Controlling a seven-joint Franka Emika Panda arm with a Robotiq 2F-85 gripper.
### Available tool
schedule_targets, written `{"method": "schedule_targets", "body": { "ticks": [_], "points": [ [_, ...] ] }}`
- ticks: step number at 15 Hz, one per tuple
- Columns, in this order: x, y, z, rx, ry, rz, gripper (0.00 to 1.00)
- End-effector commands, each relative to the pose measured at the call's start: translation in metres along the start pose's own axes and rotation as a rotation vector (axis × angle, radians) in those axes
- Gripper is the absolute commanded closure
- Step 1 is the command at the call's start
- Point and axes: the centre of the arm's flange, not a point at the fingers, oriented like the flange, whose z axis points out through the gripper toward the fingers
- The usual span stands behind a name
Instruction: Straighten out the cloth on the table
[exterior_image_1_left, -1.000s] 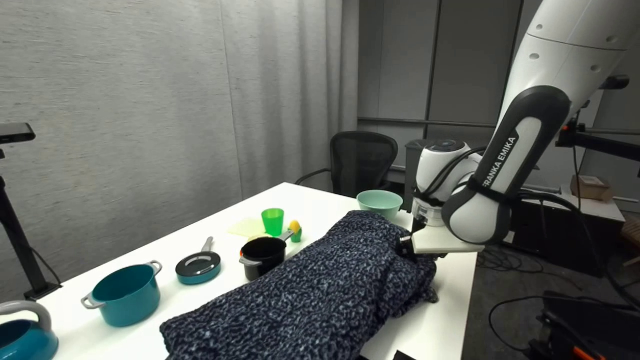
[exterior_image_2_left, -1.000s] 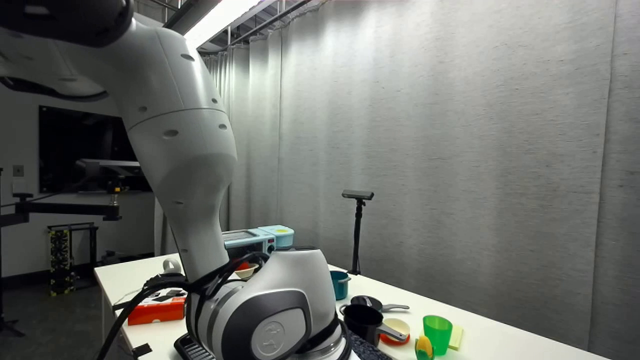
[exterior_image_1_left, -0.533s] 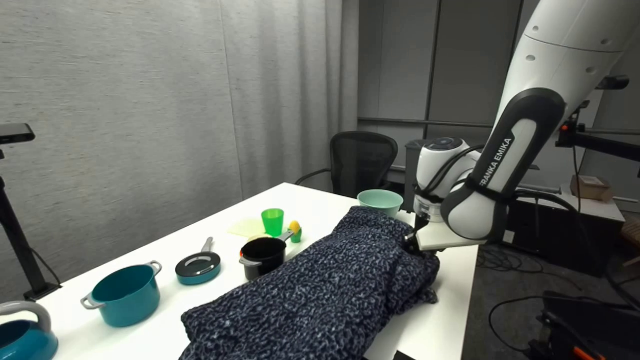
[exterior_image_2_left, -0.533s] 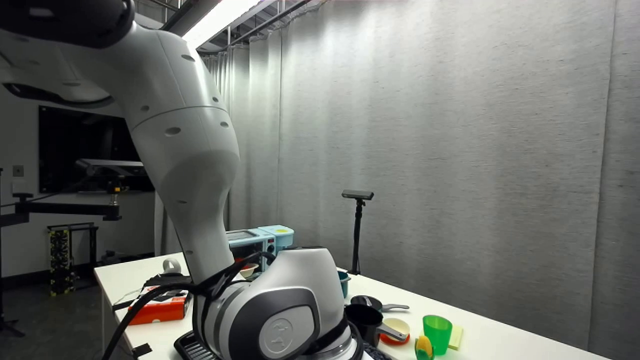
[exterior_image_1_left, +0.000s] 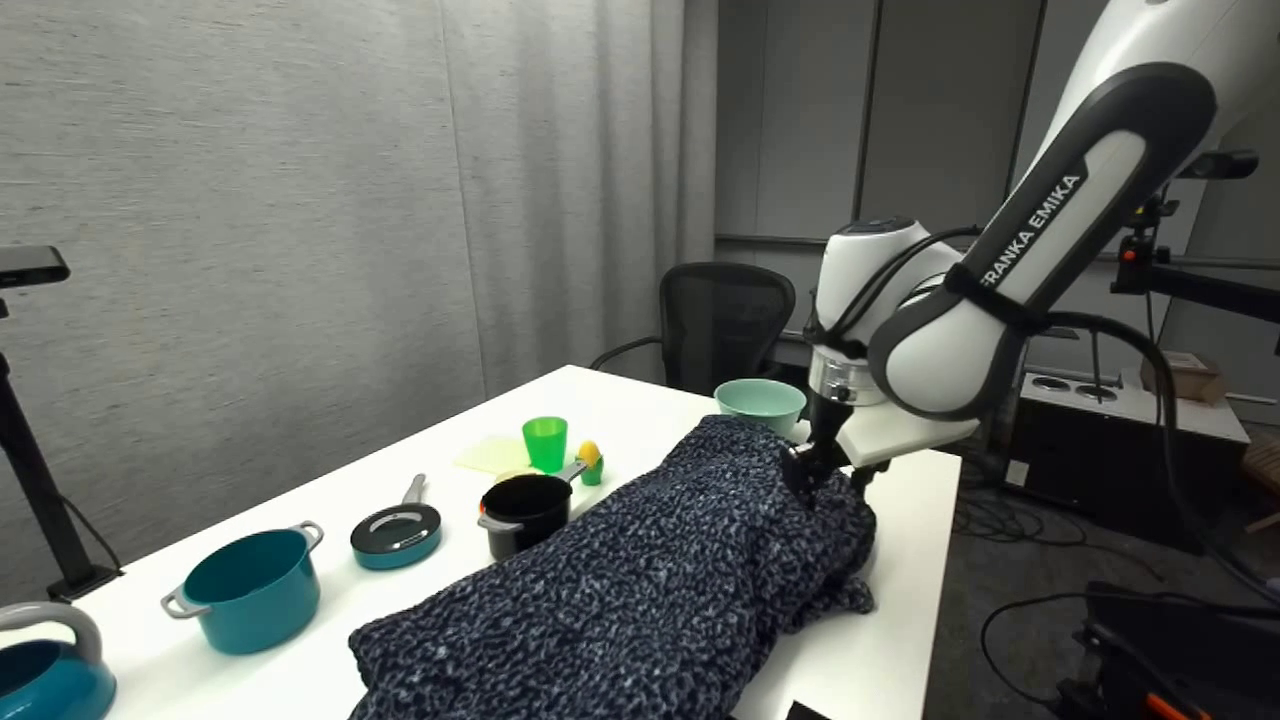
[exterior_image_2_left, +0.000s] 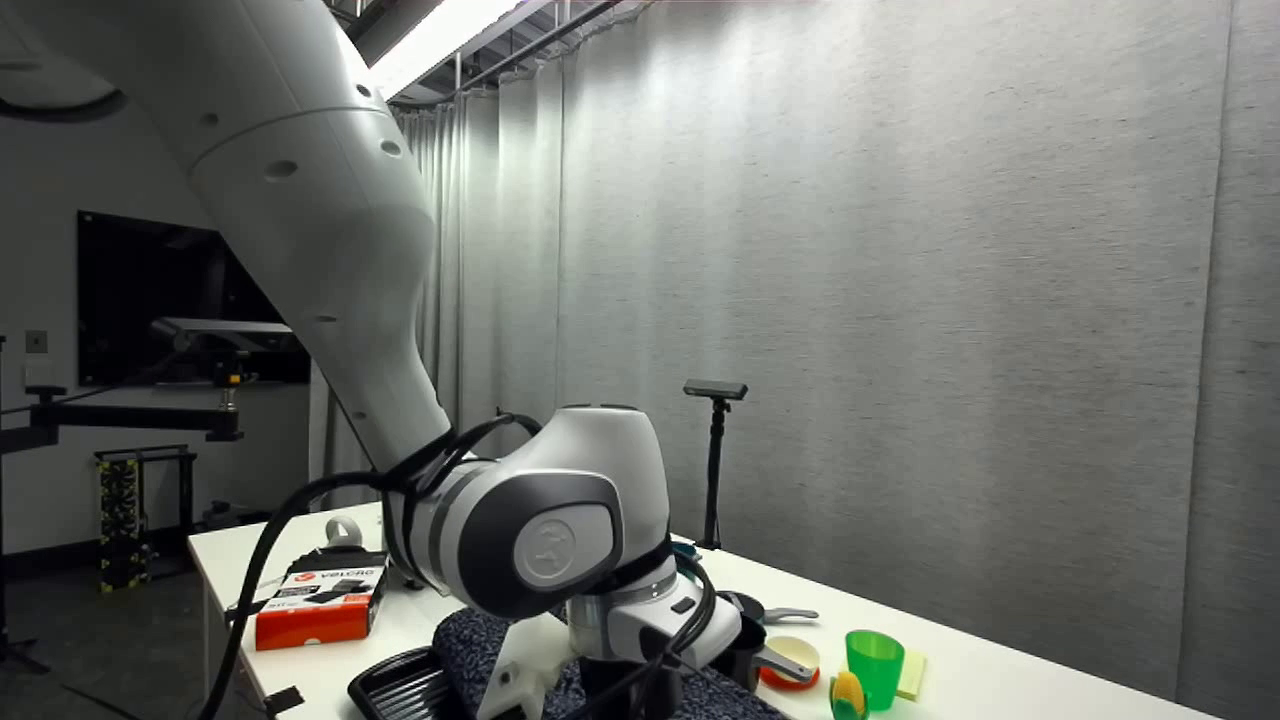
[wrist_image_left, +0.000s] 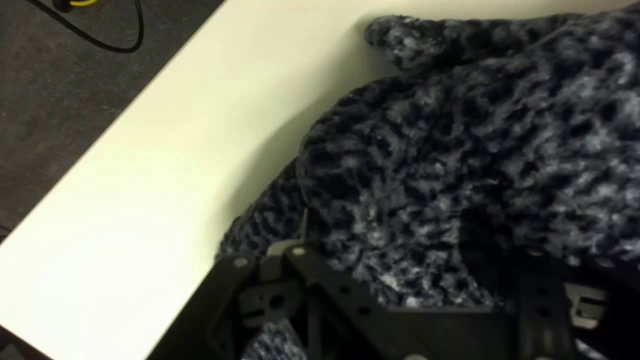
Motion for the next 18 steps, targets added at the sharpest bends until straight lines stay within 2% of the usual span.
{"method": "schedule_targets", "body": {
  "ticks": [1,6,11,15,18],
  "points": [
    [-0.002,-0.005,-0.036,0.084,-0.055,-0.117,0.00],
    [-0.004,-0.019,-0.061,0.197,-0.040,-0.203,0.00],
    [-0.011,-0.047,-0.050,0.318,-0.113,-0.182,0.00],
    [-0.021,-0.073,-0.033,0.351,-0.194,-0.193,0.00],
    [-0.027,-0.095,-0.026,0.344,-0.213,-0.243,0.00]
  ]
}}
